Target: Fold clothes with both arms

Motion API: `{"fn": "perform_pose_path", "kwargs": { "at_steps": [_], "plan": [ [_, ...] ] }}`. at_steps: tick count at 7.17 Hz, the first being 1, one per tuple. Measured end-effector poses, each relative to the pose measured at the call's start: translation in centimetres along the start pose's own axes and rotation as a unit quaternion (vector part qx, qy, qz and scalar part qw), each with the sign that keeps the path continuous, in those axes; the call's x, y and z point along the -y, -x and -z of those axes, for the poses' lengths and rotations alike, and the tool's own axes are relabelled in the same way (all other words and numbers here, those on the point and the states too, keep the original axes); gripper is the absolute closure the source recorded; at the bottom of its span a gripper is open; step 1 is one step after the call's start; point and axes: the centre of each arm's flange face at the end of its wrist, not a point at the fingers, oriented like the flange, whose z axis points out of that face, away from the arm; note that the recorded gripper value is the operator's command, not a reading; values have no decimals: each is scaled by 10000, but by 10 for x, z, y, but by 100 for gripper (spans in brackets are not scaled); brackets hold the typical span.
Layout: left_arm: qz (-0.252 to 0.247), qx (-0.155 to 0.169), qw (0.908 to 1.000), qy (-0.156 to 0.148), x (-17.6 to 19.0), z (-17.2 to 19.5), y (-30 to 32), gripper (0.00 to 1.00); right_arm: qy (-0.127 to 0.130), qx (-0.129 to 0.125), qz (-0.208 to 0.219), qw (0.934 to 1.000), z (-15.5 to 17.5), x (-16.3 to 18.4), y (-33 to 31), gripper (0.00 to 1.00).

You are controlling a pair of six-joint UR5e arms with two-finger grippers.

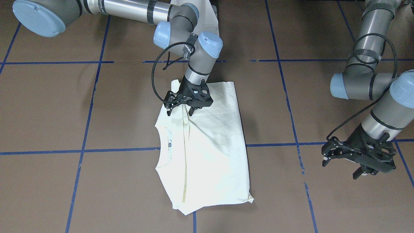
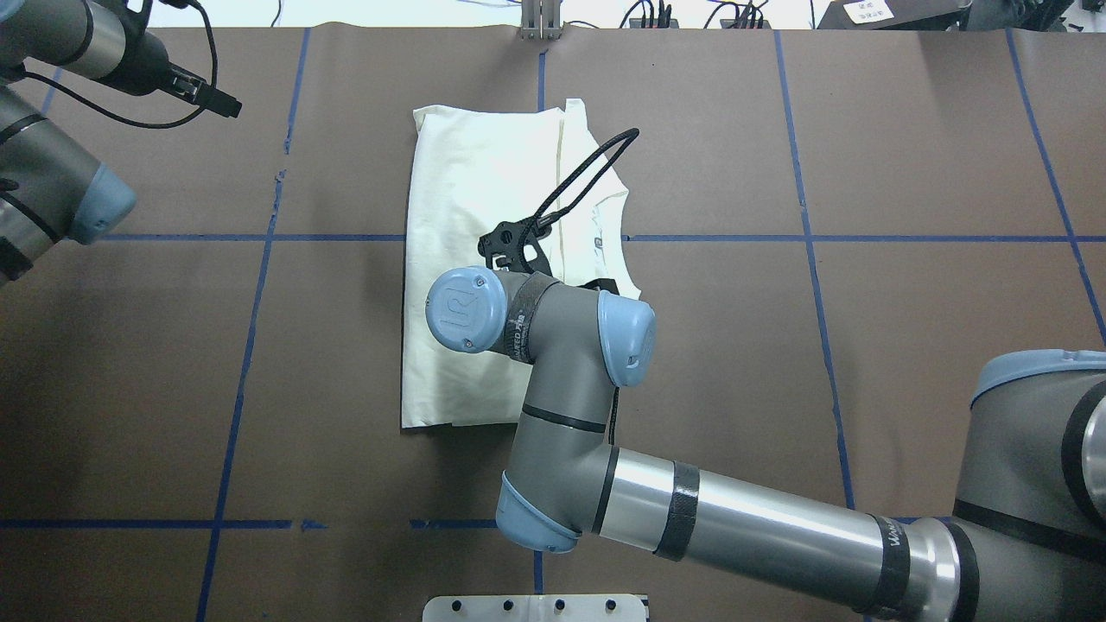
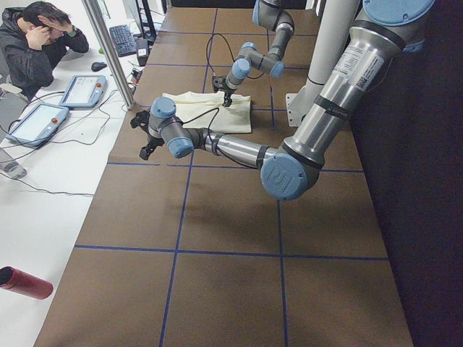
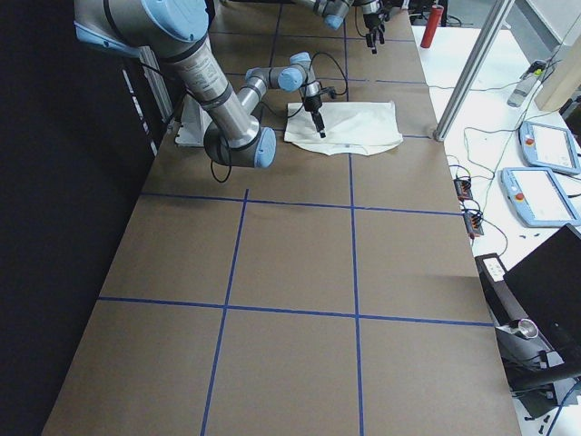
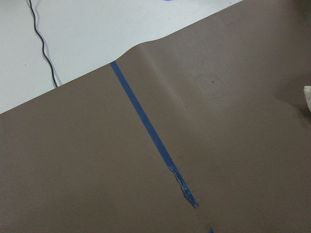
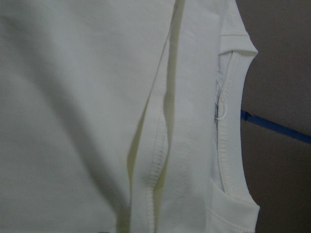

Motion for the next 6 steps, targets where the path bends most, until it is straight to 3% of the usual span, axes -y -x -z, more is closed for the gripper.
{"fn": "perform_pose_path", "kwargs": {
  "at_steps": [6],
  "plan": [
    [2,-6,10000,1,0,-1,-1,0,-47,-160,102,9998,-13,11,-23,6]
  ]
}}
